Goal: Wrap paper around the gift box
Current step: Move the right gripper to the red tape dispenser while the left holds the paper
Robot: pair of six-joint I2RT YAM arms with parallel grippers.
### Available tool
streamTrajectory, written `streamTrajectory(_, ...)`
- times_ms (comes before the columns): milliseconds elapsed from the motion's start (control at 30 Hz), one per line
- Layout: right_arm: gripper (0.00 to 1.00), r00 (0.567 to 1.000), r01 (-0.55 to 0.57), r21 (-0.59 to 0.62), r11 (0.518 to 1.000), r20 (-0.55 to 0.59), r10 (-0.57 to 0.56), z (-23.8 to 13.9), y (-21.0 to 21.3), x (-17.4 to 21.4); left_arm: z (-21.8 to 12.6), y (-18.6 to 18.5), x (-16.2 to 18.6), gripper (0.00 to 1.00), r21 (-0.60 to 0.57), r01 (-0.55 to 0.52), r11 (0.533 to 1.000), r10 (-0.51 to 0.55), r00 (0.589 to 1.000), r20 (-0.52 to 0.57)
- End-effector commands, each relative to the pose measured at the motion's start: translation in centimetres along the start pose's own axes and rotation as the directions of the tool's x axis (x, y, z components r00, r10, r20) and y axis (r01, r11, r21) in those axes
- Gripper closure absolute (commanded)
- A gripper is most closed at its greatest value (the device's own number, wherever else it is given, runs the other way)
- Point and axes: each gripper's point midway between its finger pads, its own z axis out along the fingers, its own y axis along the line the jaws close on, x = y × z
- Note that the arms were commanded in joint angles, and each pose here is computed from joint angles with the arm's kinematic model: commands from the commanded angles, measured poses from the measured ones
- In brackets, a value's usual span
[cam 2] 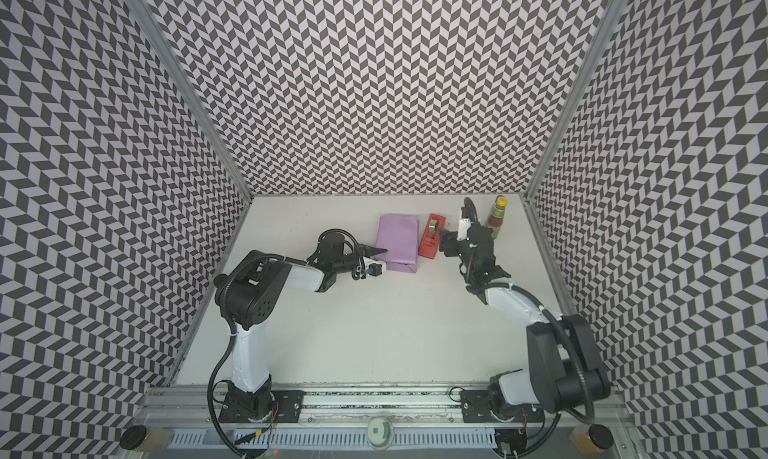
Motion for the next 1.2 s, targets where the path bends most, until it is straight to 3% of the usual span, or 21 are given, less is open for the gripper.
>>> streamTrajectory(0,0.33,0.965,-0.147,-0.06,0.987,-0.228,0.13,1.8,0.9,3.4,0.2,-4.1,2.5,0.58,0.105,0.085,0.991,-0.074,0.992,-0.1)
streamTrajectory(267,0.42,0.87,-0.378,-0.199,0.904,-0.412,0.273,5.4,3.1,5.5,0.2,-4.0,2.5,0.58,0.105,0.084,0.991,-0.073,0.992,-0.103)
streamTrajectory(667,0.48,0.821,-0.46,-0.166,0.872,-0.453,0.347,7.7,1.8,7.2,0.3,-4.0,2.4,0.58,0.104,0.079,0.991,-0.068,0.993,-0.101)
streamTrajectory(1167,0.62,0.76,-0.577,-0.202,0.792,-0.488,0.429,9.3,1.8,8.6,0.3,-4.1,2.4,0.58,0.106,0.08,0.991,-0.069,0.992,-0.108)
